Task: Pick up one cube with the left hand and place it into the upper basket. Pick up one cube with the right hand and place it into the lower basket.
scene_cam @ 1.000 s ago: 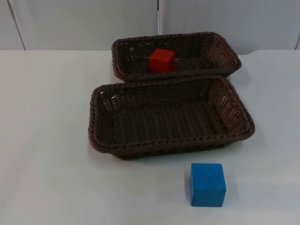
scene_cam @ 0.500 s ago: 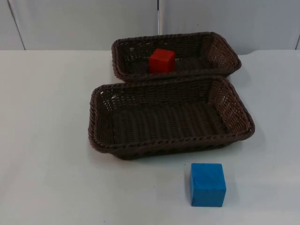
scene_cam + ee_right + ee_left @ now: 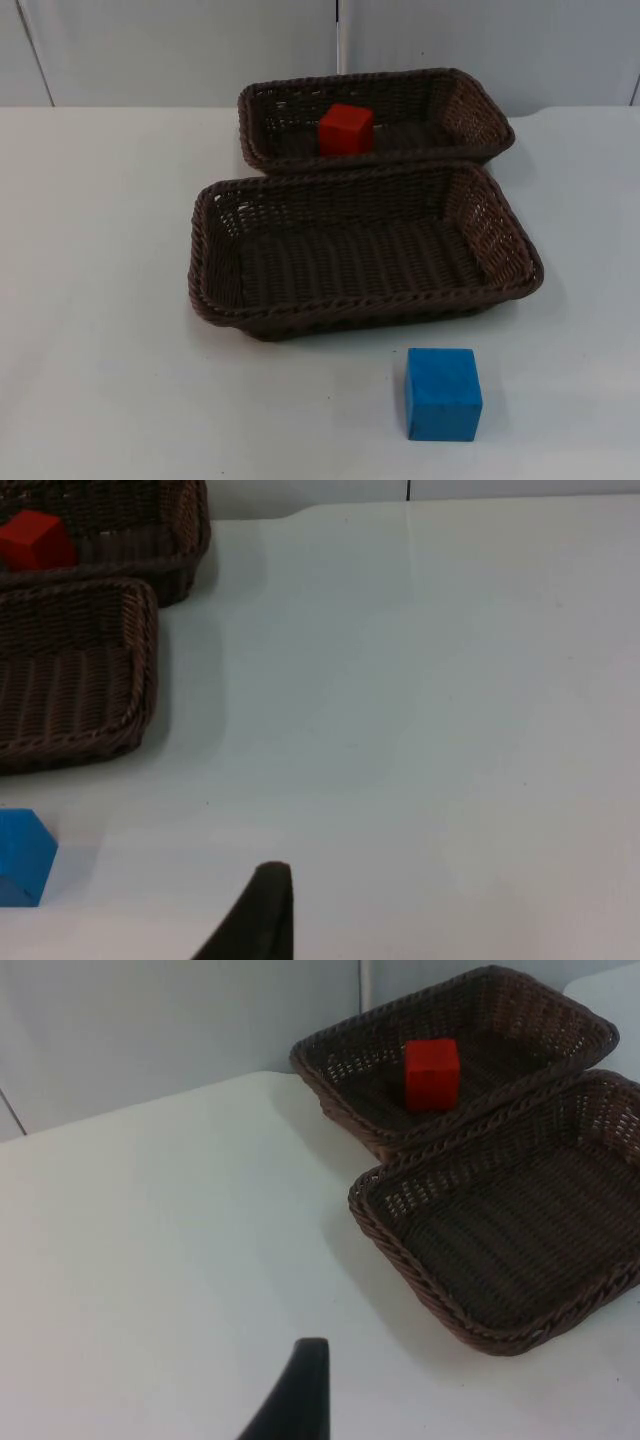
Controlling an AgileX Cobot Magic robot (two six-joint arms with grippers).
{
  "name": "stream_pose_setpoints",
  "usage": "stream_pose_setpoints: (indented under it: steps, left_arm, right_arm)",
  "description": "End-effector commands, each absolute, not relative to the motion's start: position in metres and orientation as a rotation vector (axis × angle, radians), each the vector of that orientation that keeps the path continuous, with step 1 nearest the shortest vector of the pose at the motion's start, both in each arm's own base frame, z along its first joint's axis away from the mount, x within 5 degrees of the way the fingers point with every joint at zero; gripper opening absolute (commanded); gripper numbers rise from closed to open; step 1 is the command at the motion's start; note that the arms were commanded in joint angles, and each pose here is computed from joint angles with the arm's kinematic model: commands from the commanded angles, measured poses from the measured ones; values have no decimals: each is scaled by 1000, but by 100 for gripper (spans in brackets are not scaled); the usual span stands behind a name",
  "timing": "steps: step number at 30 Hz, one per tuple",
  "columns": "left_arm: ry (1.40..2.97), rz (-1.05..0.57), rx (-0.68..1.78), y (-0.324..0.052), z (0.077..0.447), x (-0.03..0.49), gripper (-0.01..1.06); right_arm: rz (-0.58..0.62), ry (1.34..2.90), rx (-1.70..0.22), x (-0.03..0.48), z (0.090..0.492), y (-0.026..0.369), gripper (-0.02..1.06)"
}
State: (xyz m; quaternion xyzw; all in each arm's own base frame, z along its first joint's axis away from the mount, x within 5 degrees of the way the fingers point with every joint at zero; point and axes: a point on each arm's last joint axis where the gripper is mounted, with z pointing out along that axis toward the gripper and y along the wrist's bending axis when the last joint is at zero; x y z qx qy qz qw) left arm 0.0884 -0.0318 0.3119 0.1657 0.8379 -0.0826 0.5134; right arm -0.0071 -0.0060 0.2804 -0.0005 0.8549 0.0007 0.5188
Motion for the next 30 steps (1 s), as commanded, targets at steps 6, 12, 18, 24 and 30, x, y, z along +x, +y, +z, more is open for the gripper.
stream_pose_setpoints:
  steps: [6, 12, 18, 24, 30]
  left_arm:
    - [2013, -204, 394, -32, 311, 88, 90]
    - [2013, -209, 392, -32, 311, 87, 90]
    - [2013, -213, 390, -32, 311, 87, 90]
    - [2014, -219, 388, -32, 311, 87, 90]
    - [2014, -219, 388, -32, 311, 87, 90]
  right_arm:
    - [40, 2147, -4, 9, 282, -2, 104]
    - [67, 2260, -4, 31, 292, 2, 104]
    - [70, 2351, -6, 58, 304, 4, 104]
    - [66, 2420, -7, 78, 308, 6, 104]
    - [60, 2510, -14, 107, 308, 8, 104]
